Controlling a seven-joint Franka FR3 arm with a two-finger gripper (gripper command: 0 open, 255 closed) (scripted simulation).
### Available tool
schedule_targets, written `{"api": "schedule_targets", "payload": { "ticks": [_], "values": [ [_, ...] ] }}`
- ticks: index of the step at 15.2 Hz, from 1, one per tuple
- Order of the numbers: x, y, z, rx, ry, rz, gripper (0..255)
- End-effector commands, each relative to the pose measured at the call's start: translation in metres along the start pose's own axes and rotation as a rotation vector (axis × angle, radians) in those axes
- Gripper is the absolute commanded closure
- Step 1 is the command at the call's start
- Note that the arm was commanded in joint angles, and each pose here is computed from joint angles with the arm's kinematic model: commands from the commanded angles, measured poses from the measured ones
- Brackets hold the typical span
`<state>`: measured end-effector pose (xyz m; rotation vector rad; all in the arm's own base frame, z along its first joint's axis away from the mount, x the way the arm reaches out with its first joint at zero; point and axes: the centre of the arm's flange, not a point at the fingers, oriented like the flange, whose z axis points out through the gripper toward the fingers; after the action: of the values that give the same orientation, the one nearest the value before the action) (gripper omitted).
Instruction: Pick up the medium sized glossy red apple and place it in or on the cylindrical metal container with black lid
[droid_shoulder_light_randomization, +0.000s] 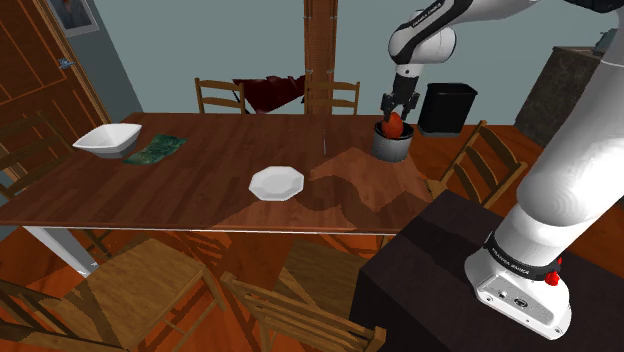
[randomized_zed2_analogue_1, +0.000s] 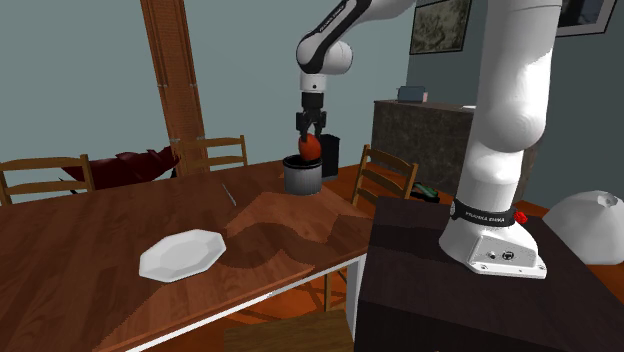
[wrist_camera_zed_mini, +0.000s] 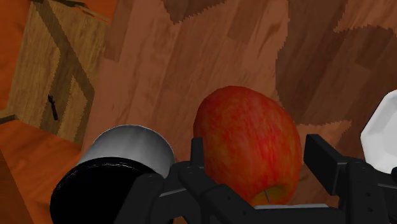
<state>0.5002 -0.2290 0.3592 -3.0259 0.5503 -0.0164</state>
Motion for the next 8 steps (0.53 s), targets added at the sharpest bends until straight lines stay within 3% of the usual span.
{"api": "schedule_targets", "payload": {
  "ticks": [1,8],
  "values": [
    [0.018,0.021,-0.006,0.0,0.0,-0.001,255],
    [0.084,0.085,-0.02,0.0,0.0,-0.001,255]
  ]
}}
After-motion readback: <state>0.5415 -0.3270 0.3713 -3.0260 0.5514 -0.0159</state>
